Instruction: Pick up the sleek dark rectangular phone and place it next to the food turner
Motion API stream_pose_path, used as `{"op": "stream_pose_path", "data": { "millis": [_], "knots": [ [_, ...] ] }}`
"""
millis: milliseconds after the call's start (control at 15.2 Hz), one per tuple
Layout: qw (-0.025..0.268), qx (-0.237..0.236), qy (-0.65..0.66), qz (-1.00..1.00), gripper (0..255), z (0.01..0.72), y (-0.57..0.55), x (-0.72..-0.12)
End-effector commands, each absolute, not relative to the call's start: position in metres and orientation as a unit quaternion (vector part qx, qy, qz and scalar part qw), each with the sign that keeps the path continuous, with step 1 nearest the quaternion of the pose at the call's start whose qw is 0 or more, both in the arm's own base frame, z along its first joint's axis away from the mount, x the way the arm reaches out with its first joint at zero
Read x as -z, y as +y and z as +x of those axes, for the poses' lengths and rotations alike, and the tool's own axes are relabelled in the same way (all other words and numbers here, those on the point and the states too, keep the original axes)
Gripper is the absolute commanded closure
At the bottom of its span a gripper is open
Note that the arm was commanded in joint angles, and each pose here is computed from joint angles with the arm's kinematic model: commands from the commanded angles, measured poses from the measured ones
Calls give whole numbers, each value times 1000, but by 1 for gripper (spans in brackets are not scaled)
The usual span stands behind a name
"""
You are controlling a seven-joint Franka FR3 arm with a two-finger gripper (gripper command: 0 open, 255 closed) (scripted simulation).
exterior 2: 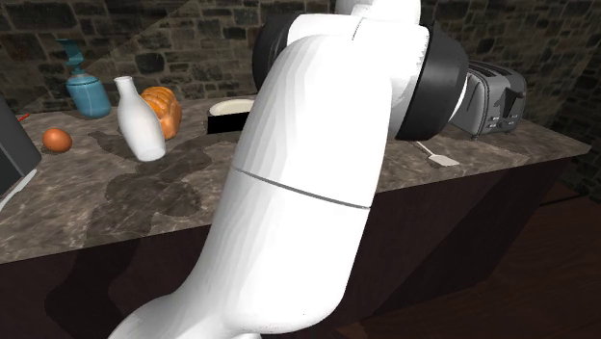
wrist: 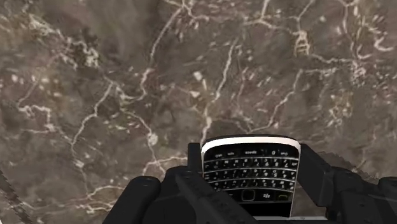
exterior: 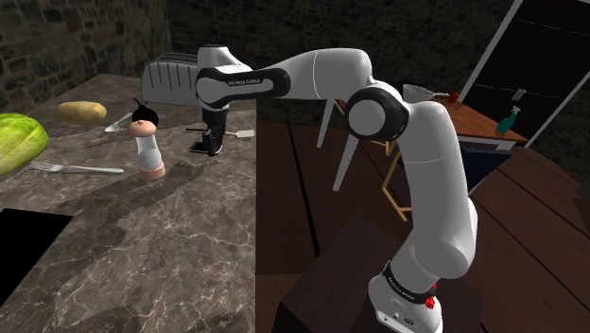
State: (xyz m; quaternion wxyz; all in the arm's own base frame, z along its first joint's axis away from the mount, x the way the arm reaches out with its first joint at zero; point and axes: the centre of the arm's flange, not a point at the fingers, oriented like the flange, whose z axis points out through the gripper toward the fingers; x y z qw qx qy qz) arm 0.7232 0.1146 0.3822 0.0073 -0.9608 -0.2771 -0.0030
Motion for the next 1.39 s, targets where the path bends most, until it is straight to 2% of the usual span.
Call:
{"op": "stream_pose_path", "data": {
  "millis": [0,330,858,924,1320],
  "knots": [
    [7,3,-277,-961,255,724,114,-372],
    [7,3,-277,-961,255,724,114,-345],
    [7,3,-277,-961,255,724,114,-345],
    [7,3,-277,-961,0,724,114,-345],
    [7,3,-277,-961,0,724,114,-358]
  ]
}}
